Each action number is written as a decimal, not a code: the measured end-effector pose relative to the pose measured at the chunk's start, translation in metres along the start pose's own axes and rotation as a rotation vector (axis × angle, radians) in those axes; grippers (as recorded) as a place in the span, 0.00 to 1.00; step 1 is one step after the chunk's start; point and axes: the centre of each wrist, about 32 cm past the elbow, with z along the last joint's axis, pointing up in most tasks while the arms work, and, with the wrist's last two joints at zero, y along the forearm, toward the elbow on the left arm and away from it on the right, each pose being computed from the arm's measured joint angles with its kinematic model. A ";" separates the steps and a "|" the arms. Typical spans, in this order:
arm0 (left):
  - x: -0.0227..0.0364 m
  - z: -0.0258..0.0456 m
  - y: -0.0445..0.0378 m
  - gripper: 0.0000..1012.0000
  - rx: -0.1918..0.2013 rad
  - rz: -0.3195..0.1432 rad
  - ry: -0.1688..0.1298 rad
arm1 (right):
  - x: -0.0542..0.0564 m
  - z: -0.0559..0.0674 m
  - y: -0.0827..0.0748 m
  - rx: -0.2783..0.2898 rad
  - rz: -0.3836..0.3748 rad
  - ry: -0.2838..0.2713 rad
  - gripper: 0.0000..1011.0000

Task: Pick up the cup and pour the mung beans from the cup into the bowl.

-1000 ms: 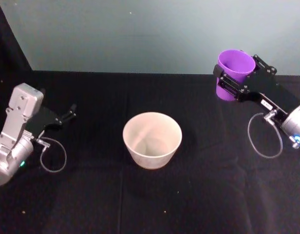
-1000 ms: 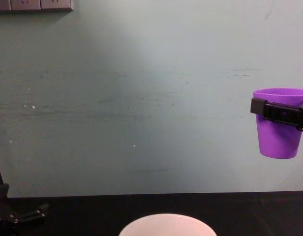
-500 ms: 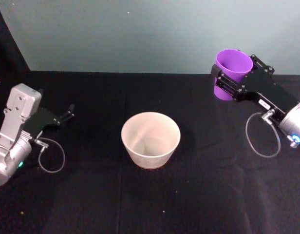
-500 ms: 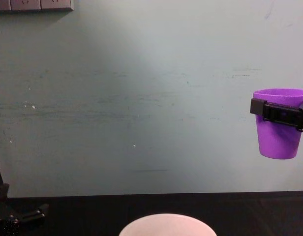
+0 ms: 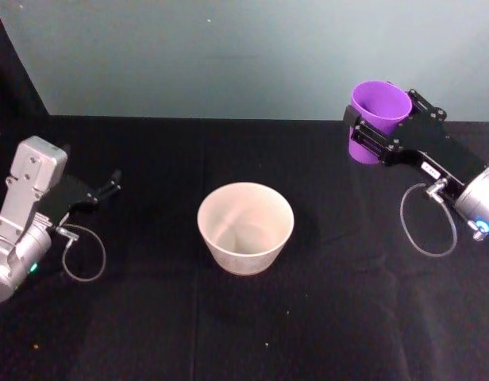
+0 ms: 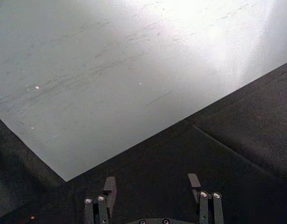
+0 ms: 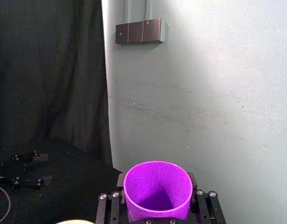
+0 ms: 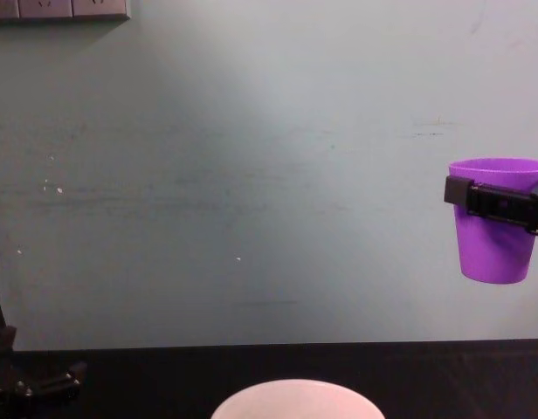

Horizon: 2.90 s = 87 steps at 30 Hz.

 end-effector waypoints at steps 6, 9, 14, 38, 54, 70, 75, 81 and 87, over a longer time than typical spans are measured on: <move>0.0000 0.0000 0.0000 0.99 0.000 0.000 0.000 | 0.000 0.000 0.000 0.000 0.000 0.000 0.73; 0.0000 0.0000 0.0000 0.99 0.000 0.000 0.000 | 0.000 0.000 0.000 0.000 0.000 0.000 0.73; 0.0000 0.0000 0.0000 0.99 0.000 0.000 0.000 | 0.000 0.000 0.000 0.000 0.000 0.000 0.73; 0.0000 0.0000 0.0000 0.99 0.000 0.000 0.000 | 0.000 0.000 0.000 0.000 0.000 0.000 0.73; 0.0000 0.0000 0.0000 0.99 0.000 0.000 0.000 | 0.000 0.000 0.000 0.000 0.000 0.000 0.73; 0.0000 0.0000 0.0000 0.99 0.000 0.000 0.000 | 0.000 0.000 0.000 0.000 0.000 0.000 0.73; 0.0000 0.0000 0.0000 0.99 0.000 0.000 0.000 | 0.000 0.000 0.000 0.000 0.000 0.000 0.73; 0.0000 0.0000 0.0000 0.99 0.000 0.000 0.000 | 0.000 0.000 0.000 0.000 0.000 0.000 0.73; 0.0000 0.0000 0.0000 0.99 0.000 0.000 0.000 | 0.000 0.000 0.000 0.000 0.000 0.000 0.73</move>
